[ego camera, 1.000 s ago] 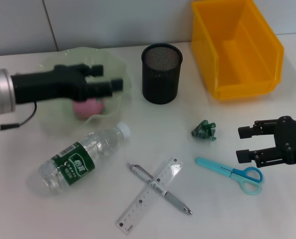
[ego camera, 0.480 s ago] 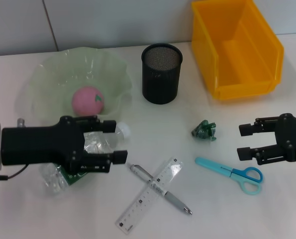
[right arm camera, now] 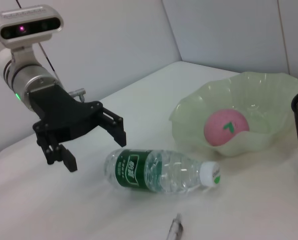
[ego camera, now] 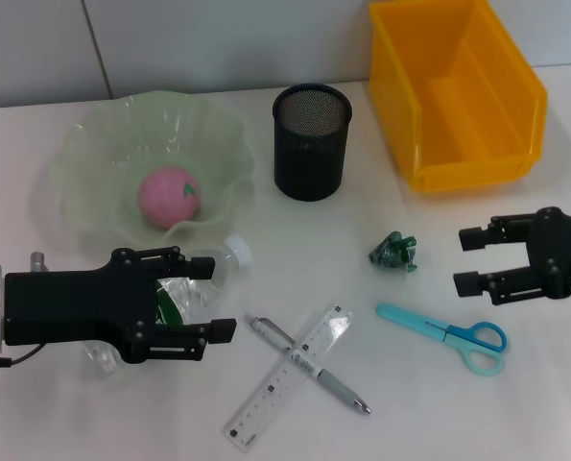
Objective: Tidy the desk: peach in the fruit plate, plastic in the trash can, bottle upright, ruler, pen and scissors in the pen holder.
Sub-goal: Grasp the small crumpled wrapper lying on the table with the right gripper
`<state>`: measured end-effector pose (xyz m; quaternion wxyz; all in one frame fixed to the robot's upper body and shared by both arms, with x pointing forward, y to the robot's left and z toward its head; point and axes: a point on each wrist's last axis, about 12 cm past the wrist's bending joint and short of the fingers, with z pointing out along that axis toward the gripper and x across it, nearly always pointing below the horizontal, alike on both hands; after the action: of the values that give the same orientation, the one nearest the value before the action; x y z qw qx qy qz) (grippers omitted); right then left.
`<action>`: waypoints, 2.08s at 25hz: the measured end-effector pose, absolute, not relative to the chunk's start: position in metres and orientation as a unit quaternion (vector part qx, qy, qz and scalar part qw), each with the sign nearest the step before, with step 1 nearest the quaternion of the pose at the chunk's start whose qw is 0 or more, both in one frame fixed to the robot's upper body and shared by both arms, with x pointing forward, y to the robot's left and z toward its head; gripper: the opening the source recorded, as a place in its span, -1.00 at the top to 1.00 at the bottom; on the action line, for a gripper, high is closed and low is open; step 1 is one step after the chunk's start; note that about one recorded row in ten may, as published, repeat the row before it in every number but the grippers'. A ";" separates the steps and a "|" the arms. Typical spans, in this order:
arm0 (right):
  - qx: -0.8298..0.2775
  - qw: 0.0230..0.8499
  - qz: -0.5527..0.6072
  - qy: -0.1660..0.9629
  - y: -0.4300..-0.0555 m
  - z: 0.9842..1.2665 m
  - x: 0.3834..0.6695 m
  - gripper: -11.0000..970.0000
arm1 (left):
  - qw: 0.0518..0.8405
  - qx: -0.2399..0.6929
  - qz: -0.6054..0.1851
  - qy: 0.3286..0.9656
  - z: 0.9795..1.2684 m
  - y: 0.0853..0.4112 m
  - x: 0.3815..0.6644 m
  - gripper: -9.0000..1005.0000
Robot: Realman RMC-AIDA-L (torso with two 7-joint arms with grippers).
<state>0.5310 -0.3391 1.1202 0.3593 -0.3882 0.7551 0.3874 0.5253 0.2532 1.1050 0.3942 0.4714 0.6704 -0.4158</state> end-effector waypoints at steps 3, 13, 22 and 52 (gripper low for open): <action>-0.390 0.361 0.393 0.750 -0.334 1.129 0.538 -0.62 | 0.397 0.474 -0.415 0.667 1.105 0.253 0.525 -0.62; -0.392 0.311 0.362 0.787 -0.296 1.196 0.591 -0.62 | 0.409 0.484 -0.406 0.658 1.107 0.252 0.528 -0.61; -0.444 0.232 0.239 0.832 -0.252 1.209 0.624 -0.62 | 0.418 0.481 -0.402 0.658 1.108 0.252 0.530 -0.60; -0.512 0.163 0.109 0.836 -0.199 1.136 0.632 -0.62 | 0.418 0.474 -0.402 0.662 1.108 0.252 0.532 -0.58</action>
<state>0.6316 -0.1987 1.1364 0.1633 -0.5115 0.8365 0.1094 0.5316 0.2517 1.1081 0.4180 0.4743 0.6622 -0.4024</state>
